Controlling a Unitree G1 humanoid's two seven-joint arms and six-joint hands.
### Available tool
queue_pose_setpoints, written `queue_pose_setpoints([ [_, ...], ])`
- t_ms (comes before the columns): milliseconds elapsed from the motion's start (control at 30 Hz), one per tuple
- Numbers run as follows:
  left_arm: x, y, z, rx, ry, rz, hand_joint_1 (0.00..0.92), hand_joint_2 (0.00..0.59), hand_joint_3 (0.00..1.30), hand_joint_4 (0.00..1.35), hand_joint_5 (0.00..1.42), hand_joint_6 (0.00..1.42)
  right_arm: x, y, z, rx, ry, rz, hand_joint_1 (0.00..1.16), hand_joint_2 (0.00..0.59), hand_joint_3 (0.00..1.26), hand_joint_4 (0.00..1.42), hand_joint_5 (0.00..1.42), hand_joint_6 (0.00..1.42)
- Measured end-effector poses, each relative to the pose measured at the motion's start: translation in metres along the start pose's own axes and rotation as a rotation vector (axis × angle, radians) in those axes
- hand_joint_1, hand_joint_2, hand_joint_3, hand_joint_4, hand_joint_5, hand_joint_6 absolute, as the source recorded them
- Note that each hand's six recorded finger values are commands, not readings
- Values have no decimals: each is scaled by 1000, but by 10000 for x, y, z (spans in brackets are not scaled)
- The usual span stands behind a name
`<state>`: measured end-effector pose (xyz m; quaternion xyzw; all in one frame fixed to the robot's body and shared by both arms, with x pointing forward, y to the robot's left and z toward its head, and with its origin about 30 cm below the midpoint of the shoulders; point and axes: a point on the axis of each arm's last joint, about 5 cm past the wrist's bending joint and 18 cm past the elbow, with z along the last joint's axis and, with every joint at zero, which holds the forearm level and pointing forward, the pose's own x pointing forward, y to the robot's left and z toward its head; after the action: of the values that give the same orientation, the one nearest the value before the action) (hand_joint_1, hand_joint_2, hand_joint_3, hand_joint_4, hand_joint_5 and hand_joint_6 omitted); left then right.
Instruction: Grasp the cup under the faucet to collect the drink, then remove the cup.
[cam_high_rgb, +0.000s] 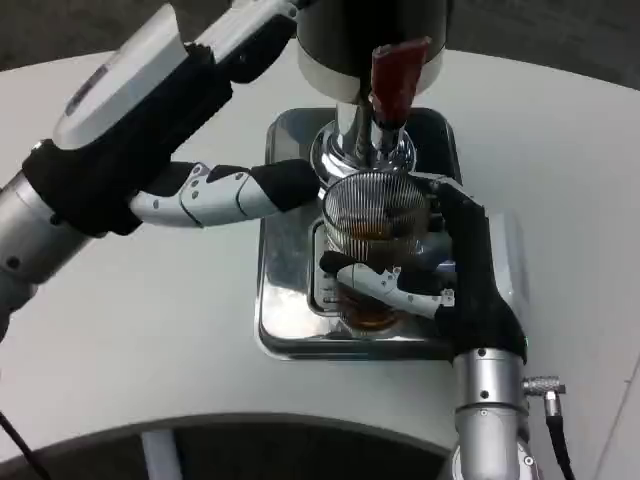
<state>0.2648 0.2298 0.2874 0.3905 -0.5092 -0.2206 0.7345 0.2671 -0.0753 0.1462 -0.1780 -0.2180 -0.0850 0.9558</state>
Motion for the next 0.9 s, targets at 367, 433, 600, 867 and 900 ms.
queue_pose_setpoints([
  [367, -131, 40, 31, 50, 77, 36, 0, 158, 0, 0, 0, 0, -152, -8, 43, 22, 1, -14, 1155, 99, 710, 937, 966, 1342],
  [433, -184, 59, 43, 78, 120, 36, 0, 156, 0, 0, 0, 0, -195, -18, 62, 31, 4, -15, 1155, 99, 711, 937, 975, 1345],
  [600, -345, 62, 72, 134, 243, -5, 0, 144, 0, 0, 0, 0, -284, -73, 107, 32, -17, -5, 1155, 98, 711, 946, 977, 1348],
  [867, -601, -5, 150, 159, 378, -84, 0, 136, 0, 0, 0, 0, -378, -140, 231, 57, -64, 44, 1146, 97, 711, 948, 971, 1368],
  [900, -637, -13, 162, 158, 394, -89, 0, 128, 0, 0, 0, 0, -386, -147, 239, 59, -64, 47, 1146, 97, 711, 948, 972, 1369],
])
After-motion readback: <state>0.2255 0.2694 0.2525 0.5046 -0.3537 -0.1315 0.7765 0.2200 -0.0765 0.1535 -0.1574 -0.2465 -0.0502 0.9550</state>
